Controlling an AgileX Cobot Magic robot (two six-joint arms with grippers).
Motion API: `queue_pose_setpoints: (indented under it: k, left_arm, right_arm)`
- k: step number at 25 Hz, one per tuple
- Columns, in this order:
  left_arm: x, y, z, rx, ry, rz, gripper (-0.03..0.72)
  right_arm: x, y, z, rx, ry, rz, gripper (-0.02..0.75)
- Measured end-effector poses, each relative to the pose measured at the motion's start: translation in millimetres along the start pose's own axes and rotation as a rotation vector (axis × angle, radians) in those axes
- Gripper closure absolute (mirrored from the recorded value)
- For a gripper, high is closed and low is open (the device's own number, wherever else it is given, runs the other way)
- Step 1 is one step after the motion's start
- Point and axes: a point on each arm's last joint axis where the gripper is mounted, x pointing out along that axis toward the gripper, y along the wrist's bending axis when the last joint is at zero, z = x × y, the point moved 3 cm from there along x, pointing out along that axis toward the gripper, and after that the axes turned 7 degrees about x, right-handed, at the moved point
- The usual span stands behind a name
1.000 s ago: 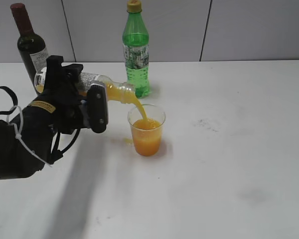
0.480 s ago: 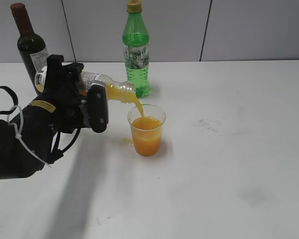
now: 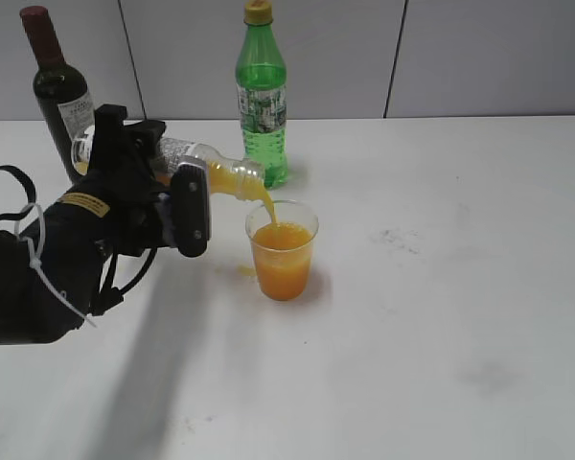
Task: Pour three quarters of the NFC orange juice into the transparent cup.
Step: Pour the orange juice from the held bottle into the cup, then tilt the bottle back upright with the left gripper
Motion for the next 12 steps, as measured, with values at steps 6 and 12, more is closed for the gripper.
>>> queue_pose_setpoints:
  k: [6,12]
  left_arm:
    - [0.0,-0.3,0.2,-0.09,-0.001,-0.003,0.218]
    - [0.0,0.7,2.9,-0.283,-0.024,0.003,0.218]
  right_arm:
    - [0.0,0.0,0.0,0.0,0.0,0.0,0.148]
    - [0.0,0.0,0.0,0.0,0.0,0.0,0.148]
